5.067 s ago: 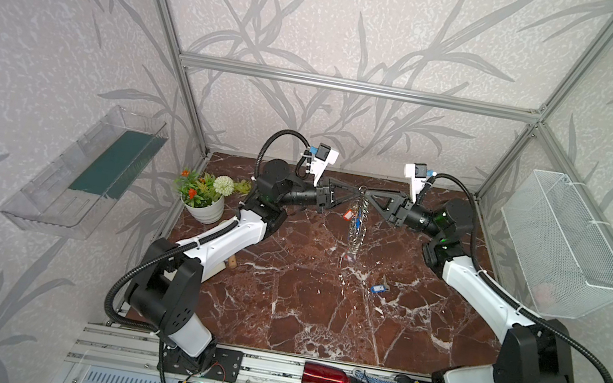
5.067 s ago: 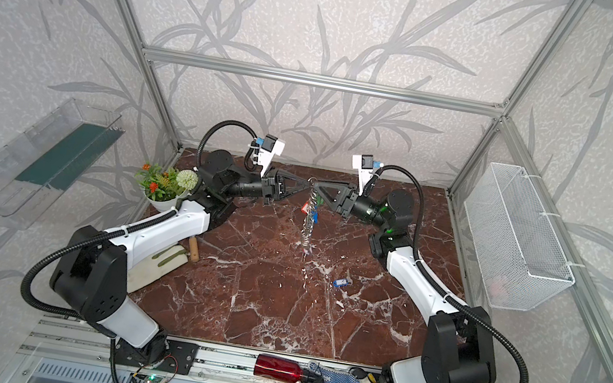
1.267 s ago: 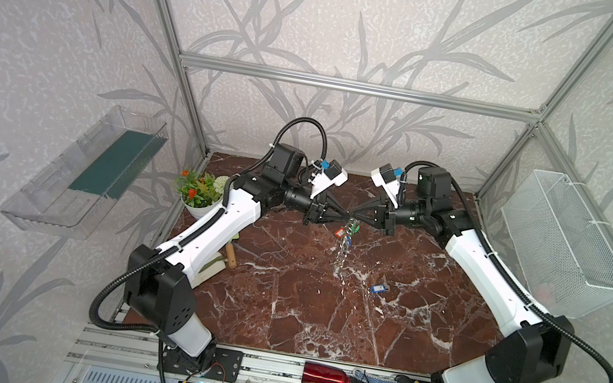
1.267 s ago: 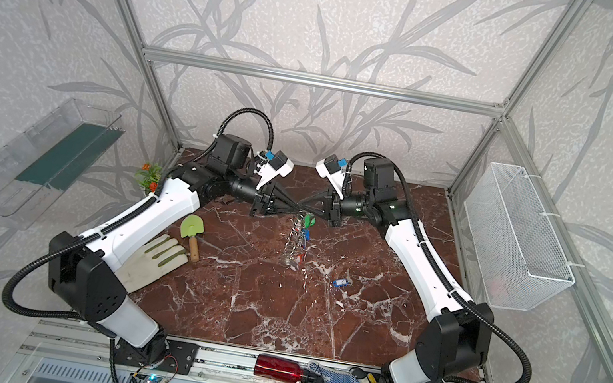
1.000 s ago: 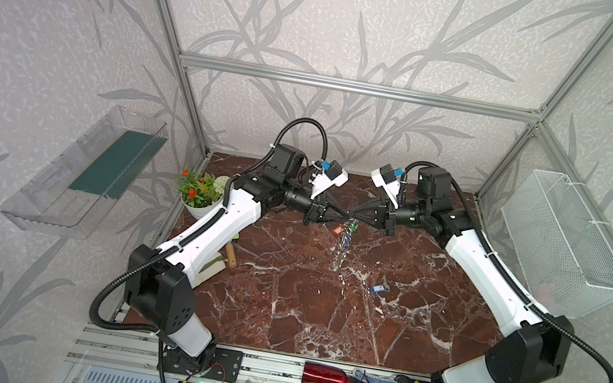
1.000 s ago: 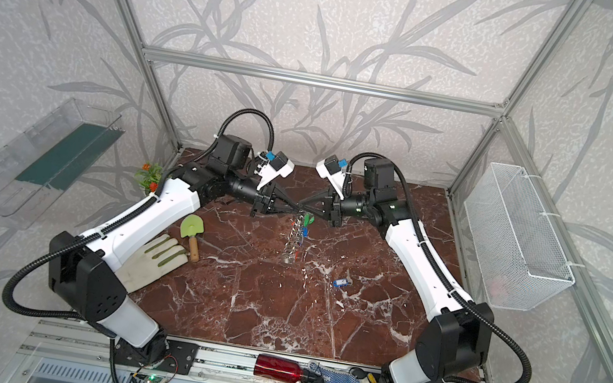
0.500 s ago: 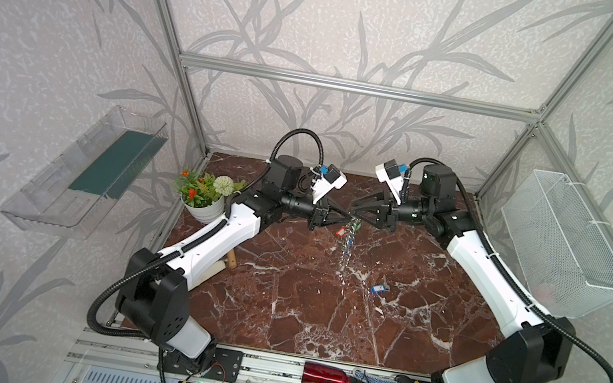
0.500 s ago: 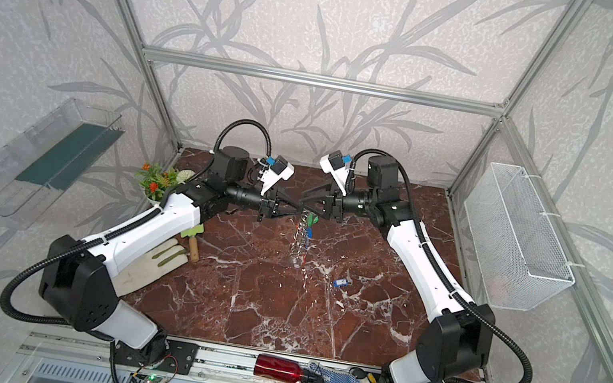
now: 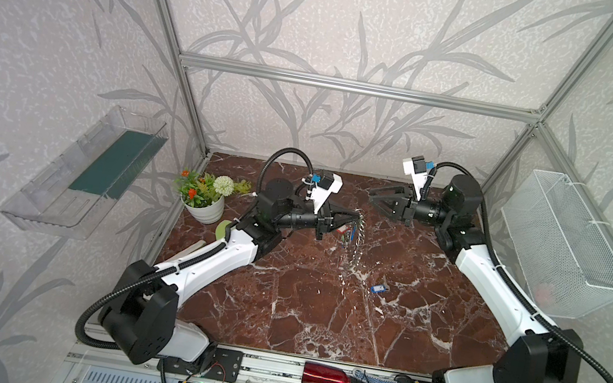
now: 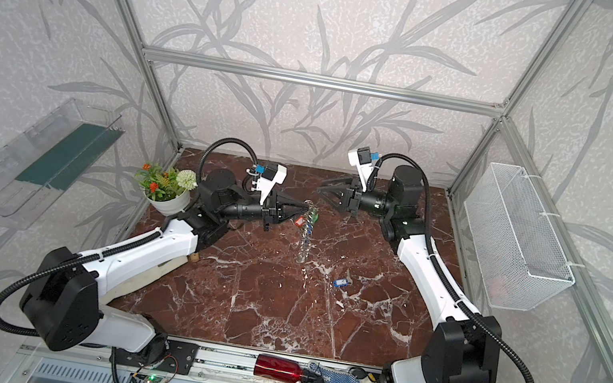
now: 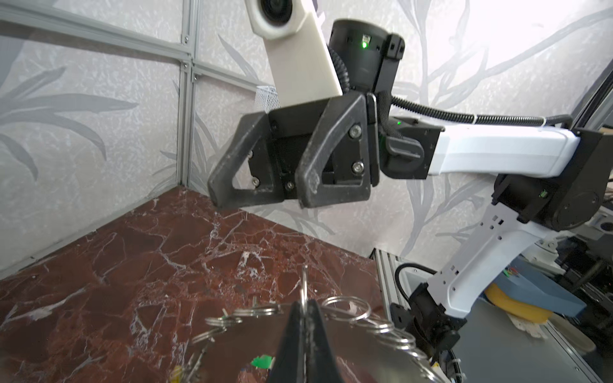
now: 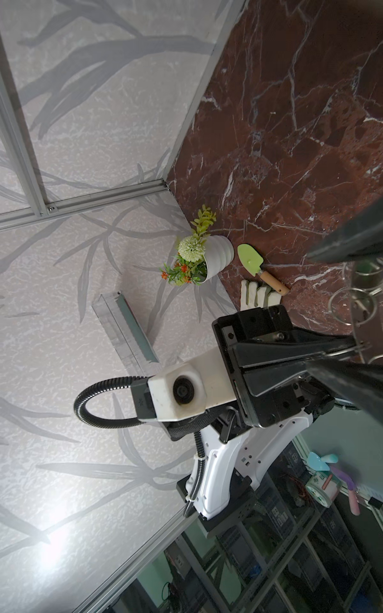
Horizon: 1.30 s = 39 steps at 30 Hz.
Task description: Put the keys on the keyring
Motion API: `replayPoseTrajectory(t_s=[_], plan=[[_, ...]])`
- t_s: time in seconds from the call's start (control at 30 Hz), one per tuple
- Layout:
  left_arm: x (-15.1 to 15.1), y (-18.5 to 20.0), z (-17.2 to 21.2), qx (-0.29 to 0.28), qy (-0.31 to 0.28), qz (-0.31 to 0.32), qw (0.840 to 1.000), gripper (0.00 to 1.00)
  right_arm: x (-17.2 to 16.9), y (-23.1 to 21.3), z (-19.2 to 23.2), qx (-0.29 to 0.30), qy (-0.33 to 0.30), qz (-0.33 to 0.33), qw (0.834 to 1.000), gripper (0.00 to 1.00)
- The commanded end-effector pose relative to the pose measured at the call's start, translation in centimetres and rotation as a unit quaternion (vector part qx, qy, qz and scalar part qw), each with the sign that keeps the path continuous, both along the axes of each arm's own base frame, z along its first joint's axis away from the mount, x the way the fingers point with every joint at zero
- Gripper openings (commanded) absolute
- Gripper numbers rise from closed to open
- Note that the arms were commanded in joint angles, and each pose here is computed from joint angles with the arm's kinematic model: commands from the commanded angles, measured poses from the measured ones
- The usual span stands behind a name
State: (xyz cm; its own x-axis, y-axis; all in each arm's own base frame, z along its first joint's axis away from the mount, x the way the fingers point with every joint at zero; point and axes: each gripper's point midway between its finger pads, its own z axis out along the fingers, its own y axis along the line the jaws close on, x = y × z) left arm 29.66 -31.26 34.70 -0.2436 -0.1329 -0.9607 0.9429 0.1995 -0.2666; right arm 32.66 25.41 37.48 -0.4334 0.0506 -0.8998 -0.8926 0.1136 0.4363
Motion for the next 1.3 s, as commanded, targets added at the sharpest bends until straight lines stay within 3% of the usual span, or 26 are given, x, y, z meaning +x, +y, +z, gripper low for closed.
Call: replayPoseTrajectory(t_s=[0.0, 0.13, 0.8, 1.03, 1.27], plan=[[-0.4, 0.9, 5.5, -0.102, -0.067, 0.019, 0.992, 0.00, -1.3, -0.1, 2.0, 0.024, -0.018, 0.017, 0.999, 0.45], [-0.5, 0.6, 5.6, -0.128, -0.066, 0.017, 0.989, 0.00, -1.6, 0.1, 2.1, 0.033, -0.016, 0.035, 0.999, 0.40], [-0.2, -0.3, 4.6, -0.130, -0.057, 0.011, 0.990, 0.00, -1.9, 1.4, 1.2, 0.034, 0.006, 0.071, 0.997, 0.16], [0.0, -0.2, 4.5, -0.126, -0.058, 0.018, 0.990, 0.00, -2.1, 1.5, 0.7, 0.032, 0.013, 0.072, 0.997, 0.12], [0.0, -0.3, 4.1, -0.111, -0.052, 0.018, 0.992, 0.00, -2.1, 1.6, 0.6, 0.031, 0.010, 0.076, 0.997, 0.00]])
